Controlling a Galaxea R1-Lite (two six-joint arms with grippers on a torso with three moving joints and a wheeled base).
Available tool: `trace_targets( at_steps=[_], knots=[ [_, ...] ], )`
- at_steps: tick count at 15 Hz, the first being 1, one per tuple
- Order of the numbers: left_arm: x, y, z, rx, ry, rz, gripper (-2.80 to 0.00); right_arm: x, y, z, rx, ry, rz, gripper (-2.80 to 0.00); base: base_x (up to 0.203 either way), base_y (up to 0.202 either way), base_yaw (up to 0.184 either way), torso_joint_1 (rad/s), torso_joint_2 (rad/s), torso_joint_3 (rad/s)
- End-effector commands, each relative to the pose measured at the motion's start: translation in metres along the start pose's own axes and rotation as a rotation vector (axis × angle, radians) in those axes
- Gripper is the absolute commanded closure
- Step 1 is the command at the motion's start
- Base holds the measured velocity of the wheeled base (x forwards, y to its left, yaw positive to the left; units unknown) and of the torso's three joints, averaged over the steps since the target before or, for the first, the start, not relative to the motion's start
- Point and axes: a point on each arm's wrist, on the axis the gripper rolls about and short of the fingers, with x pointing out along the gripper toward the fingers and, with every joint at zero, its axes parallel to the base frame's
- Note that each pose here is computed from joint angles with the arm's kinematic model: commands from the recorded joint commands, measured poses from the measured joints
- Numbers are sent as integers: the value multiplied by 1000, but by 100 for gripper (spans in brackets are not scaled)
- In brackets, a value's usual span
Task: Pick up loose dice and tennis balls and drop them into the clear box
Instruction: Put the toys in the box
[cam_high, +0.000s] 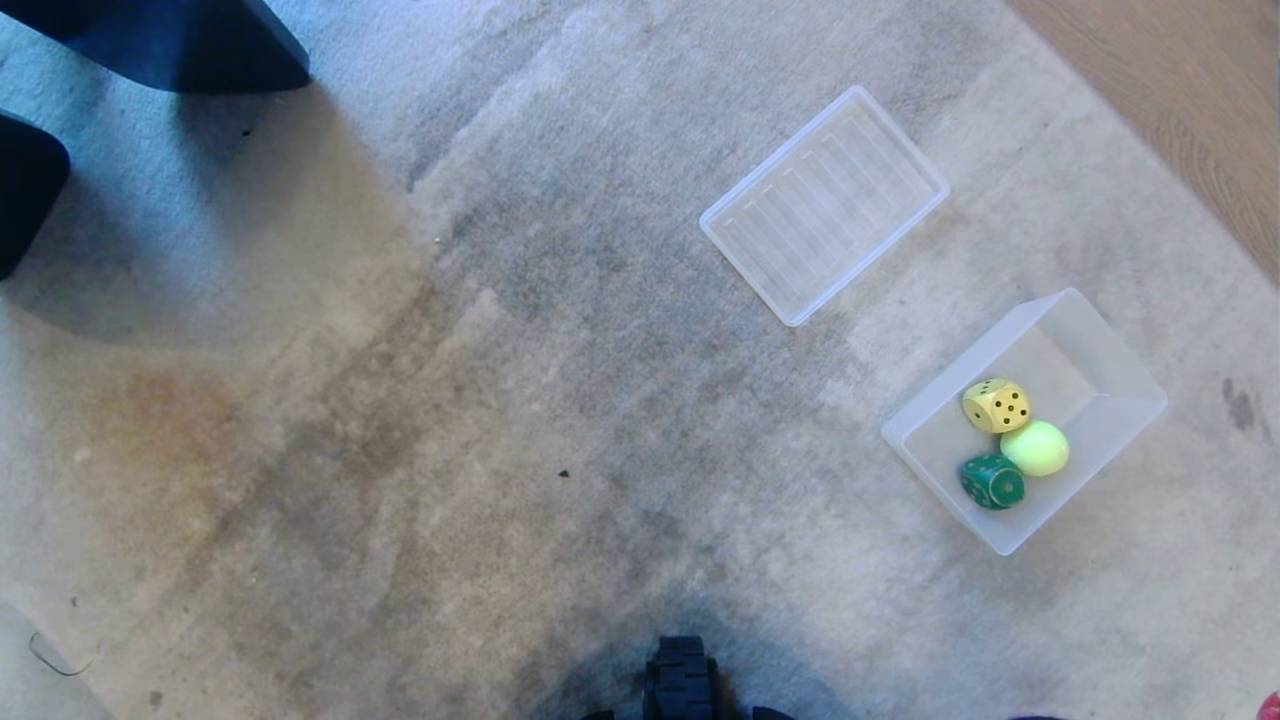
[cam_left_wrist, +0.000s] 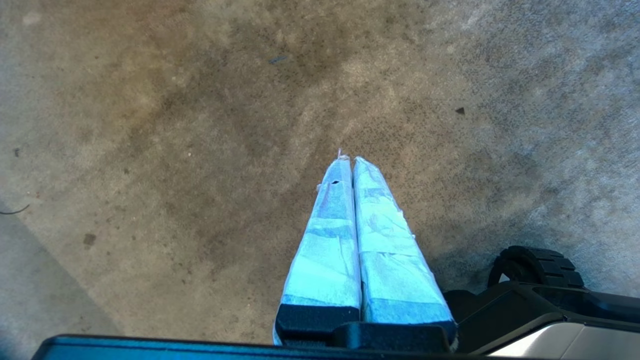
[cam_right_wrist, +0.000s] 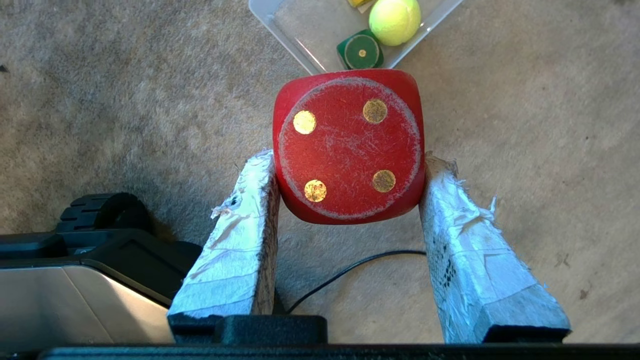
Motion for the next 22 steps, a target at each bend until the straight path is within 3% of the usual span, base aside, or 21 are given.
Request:
trace_targets(
  at_steps=[1,4,6,9,12,16,18,22],
  knots=[
    [0,0,0,-2,0,1,0,1,0,10,3,18,-3,0,0,0,0,0,0,0],
    [0,0,0,-2,0,1,0,21,1,57,67,151,-29,0,0,0,0,0,0,0],
    [0,0,0,-2,0,1,0,59,2,84,128,234,-74,0,0,0,0,0,0,0],
    [0,0,0,-2,0,1,0,140,2,107,213,241,-159,0,0,0,0,0,0,0],
    [0,0,0,-2,0,1,0,213,11,100,293,203,-161,0,0,0,0,0,0,0],
    [0,0,0,-2,0,1,0,280,34,73,446,193,-102,0,0,0,0,0,0,0],
    [0,0,0,-2,0,1,0,299,43,65,520,195,-85,0,0,0,0,0,0,0],
    [0,0,0,-2,0,1,0,302,43,59,524,209,-102,0,0,0,0,0,0,0]
  ],
)
